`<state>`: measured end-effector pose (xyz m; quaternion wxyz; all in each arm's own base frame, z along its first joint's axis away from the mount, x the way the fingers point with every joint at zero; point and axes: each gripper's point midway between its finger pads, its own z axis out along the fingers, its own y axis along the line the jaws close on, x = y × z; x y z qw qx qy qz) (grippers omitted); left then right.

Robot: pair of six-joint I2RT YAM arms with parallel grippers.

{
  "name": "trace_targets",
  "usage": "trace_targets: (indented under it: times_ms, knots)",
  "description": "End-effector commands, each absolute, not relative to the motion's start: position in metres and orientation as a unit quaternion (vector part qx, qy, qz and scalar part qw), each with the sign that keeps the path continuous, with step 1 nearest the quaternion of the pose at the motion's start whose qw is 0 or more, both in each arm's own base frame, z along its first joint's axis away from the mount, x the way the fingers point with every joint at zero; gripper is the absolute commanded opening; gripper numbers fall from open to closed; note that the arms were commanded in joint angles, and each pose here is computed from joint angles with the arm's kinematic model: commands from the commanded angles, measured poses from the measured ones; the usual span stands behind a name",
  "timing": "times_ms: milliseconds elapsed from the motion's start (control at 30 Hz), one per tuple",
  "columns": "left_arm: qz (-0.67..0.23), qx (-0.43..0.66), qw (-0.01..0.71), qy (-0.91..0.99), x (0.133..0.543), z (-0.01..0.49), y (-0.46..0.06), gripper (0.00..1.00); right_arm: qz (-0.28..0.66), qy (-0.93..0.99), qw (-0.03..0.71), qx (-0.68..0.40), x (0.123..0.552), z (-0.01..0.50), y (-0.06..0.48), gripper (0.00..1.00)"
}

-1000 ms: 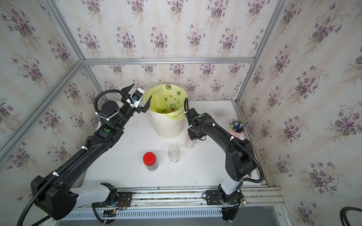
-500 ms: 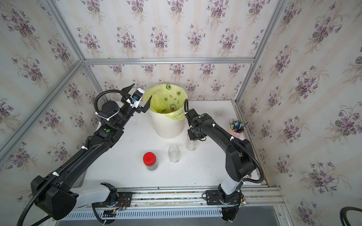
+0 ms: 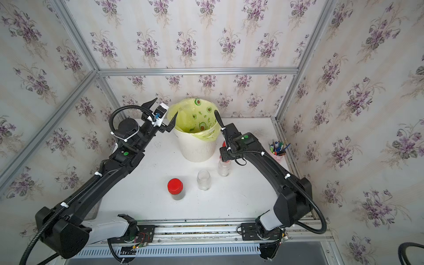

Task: Empty moldy tea leaves from jars
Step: Place the jar at the center of the board, then pick up the jar from the center of the board.

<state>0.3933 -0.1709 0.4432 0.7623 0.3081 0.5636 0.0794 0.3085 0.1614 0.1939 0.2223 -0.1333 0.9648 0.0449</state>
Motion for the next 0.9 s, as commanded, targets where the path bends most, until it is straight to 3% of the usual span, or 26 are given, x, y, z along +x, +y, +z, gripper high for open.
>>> trace_targets:
  times_ms: [0,233,400,867]
  knots:
    - [0.073,0.289,0.777,0.554,0.390,0.456,-0.168,1.00,0.098,0.951,0.261,-0.132,0.305,0.217,0.173,0.72]
    - [0.071,0.270,0.781,0.558,0.389,0.462,-0.162,1.00,0.251,0.879,0.354,-0.197,0.277,0.284,0.215,0.80]
    - [0.057,0.248,0.783,0.568,0.389,0.461,-0.152,1.00,0.295,0.827,0.381,-0.290,0.239,0.310,0.260,0.80]
    - [0.045,0.172,0.777,0.604,0.393,0.448,-0.113,1.00,0.292,0.807,0.336,-0.387,0.186,0.266,0.350,0.79]
